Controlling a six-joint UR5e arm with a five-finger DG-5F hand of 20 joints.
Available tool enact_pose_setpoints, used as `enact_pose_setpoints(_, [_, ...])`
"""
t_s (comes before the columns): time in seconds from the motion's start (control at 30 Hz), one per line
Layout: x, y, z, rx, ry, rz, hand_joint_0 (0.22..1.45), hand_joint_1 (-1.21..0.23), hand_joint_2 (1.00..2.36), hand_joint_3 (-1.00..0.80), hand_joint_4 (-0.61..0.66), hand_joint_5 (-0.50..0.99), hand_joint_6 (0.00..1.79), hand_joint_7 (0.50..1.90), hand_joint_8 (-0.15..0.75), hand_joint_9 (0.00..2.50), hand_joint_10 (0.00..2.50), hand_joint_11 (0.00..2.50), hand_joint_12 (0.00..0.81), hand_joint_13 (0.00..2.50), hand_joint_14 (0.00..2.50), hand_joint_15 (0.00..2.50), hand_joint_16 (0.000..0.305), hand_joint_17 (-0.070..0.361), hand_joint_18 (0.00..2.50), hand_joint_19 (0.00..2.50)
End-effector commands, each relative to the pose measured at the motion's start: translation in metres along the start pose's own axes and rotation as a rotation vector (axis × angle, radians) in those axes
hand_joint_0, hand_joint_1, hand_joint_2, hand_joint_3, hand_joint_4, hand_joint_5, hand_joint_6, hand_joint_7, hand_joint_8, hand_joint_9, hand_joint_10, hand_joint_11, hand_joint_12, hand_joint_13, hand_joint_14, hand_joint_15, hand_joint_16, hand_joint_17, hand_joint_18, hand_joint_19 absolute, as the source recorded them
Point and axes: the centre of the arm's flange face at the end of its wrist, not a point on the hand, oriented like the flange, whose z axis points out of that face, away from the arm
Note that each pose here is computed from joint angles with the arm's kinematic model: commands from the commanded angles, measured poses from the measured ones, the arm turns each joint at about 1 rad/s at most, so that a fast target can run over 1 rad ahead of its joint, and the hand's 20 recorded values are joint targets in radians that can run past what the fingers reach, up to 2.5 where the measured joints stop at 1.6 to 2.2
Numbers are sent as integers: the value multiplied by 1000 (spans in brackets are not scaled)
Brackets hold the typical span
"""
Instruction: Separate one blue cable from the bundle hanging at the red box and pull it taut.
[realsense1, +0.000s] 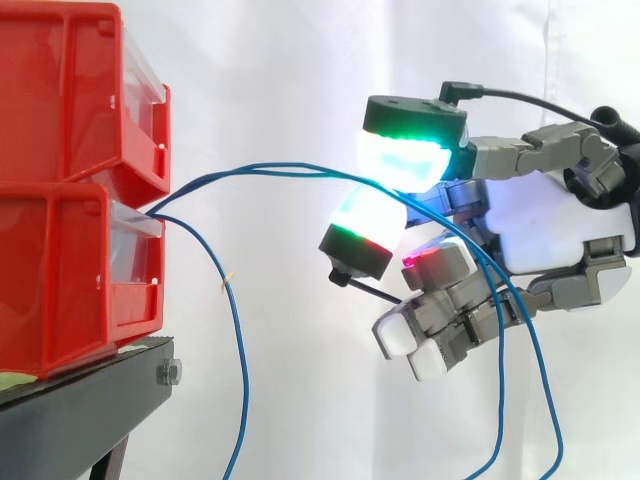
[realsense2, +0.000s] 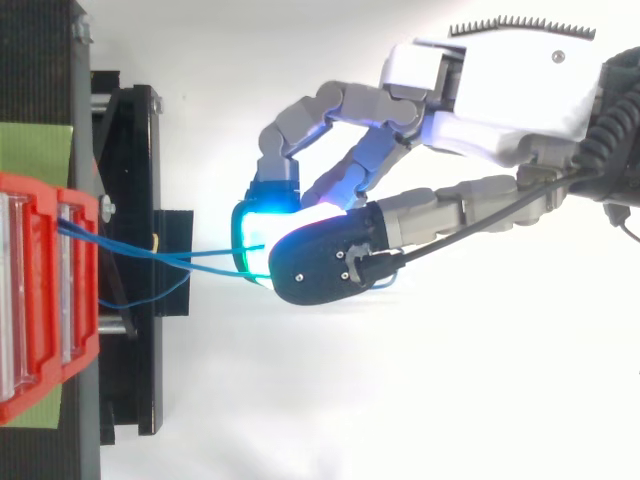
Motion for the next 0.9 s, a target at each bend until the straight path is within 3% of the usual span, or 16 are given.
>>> enact_pose_setpoints(0.0, [0,-2,-1,12,2,-3,707,-713,1019,-304,-75,-236,932,1049,270,1143,22,1190,301,865,18,487,38,86,687,470])
enact_pose_setpoints(0.07, [0,-1,-1,12,2,-3,708,-710,1018,-318,-68,-236,932,1032,272,1117,20,1193,304,864,18,487,38,85,681,468])
enact_pose_setpoints(0.2, [0,-1,-1,12,2,-3,699,-718,1018,-322,-61,-236,926,1027,280,904,22,829,300,785,14,376,37,84,650,436])
enact_pose_setpoints(0.33, [-1,-2,-1,14,2,-3,695,-721,1021,-289,-65,-231,924,1066,261,846,17,636,290,757,12,308,36,82,644,418])
enact_pose_setpoints(0.57, [-1,-2,-2,16,10,-1,705,-720,1022,-266,-79,-228,928,1074,275,877,19,594,280,746,11,278,35,79,641,402])
enact_pose_setpoints(0.63, [-2,-3,-2,18,9,-1,711,-718,1021,-271,-87,-228,928,1086,290,960,21,661,270,766,11,291,34,76,649,394])
enact_pose_setpoints(0.87, [-2,1,-3,13,9,-3,716,-714,1022,-273,-92,-232,932,1078,266,1115,15,1349,278,839,16,442,32,72,628,379])
